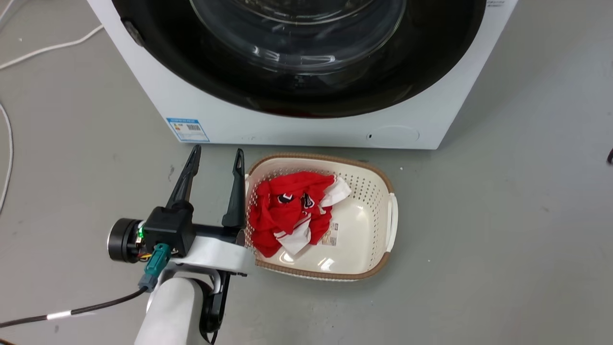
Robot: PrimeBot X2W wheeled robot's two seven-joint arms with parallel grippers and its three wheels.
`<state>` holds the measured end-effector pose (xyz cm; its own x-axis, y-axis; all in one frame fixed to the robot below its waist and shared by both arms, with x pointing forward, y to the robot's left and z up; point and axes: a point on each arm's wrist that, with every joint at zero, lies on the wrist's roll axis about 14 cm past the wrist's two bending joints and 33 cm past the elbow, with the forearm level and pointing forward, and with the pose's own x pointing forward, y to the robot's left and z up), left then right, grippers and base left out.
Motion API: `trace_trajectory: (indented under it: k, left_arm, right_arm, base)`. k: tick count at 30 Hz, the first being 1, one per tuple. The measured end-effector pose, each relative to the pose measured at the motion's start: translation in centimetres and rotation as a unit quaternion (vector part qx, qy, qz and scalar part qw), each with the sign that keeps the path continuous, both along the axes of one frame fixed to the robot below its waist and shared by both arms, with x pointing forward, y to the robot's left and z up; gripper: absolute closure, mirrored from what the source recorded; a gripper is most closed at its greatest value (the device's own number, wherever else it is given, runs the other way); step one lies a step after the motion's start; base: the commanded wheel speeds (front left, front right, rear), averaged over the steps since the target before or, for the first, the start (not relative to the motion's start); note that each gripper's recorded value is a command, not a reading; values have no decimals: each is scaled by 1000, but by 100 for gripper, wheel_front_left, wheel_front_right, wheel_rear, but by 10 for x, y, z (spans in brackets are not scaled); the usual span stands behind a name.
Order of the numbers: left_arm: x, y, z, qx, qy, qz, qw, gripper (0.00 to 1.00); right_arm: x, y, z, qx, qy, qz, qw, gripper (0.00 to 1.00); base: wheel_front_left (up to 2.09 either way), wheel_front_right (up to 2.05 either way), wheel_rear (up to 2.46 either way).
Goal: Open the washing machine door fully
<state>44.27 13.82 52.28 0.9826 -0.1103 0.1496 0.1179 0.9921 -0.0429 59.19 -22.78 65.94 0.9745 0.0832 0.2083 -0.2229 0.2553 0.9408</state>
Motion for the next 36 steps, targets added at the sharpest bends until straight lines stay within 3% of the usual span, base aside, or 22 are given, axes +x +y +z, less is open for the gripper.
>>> trace_trajectory:
  k: [7,13,16,28,36]
  left_arm:
    - [12,5,-9,3,6,8,1000,0]
    - [21,8,-17,6,12,13,1000,0]
    - [25,9,-21,7,16,15,1000,0]
    - [41,12,-43,10,34,22,999,0]
    - [45,9,-46,9,36,20,999,0]
  right_arm:
    - [43,51,10,-116,34,98,988,100]
    - [63,95,-10,-210,83,175,958,100]
    - [72,102,-24,-241,107,187,946,100]
    - [102,111,-67,-283,161,202,924,100]
    - [95,120,-81,-301,188,256,899,100]
  base:
    - [0,0,0]
    - [0,0,0]
    - [0,0,0]
    - [0,0,0]
    - [0,0,0]
